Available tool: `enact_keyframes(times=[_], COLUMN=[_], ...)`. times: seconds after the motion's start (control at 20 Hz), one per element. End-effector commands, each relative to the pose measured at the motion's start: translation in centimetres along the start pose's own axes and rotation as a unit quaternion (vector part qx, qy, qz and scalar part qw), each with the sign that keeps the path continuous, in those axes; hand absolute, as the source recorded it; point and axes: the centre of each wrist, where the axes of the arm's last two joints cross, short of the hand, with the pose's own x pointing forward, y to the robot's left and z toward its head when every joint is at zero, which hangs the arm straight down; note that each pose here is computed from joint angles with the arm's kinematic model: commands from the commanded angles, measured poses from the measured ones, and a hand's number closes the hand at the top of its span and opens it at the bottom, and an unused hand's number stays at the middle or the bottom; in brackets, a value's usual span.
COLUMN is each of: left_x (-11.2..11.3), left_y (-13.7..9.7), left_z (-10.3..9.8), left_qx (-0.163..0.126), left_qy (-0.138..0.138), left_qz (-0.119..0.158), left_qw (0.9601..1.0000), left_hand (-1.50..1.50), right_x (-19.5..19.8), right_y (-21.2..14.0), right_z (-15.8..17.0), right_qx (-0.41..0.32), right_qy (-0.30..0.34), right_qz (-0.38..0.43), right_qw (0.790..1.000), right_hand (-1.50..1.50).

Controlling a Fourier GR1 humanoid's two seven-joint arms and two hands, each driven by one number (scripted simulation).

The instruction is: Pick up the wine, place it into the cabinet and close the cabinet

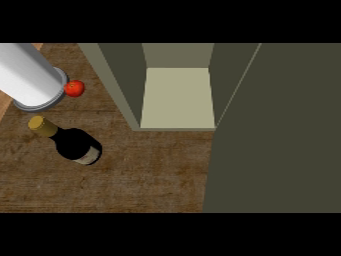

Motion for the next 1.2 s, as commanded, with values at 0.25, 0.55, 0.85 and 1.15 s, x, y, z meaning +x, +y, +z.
enact_keyframes(times=[0.25,0.55,0.85,1.15], left_x=[0.0,-0.6,-2.7,-4.1], left_y=[0.5,-1.3,0.6,2.5], left_z=[-2.8,-3.1,-2.9,-2.8], left_qx=[0.013,0.026,0.068,0.076], left_qy=[0.018,0.030,0.028,0.038], left_qz=[-0.009,-0.023,-0.017,-0.029], left_qw=[0.9997,0.9989,0.9972,0.9960], left_hand=[-1.50,-1.50,-1.50,-1.50], right_x=[3.9,6.1,6.2,7.4], right_y=[0.8,0.0,0.4,0.1], right_z=[1.2,1.1,0.5,1.5], right_qx=[0.006,0.002,0.000,0.003], right_qy=[-0.019,-0.013,-0.017,-0.017], right_qz=[-0.007,-0.006,-0.002,-0.002], right_qw=[1.000,1.000,1.000,1.000], right_hand=[-1.50,-1.50,-1.50,-1.50])
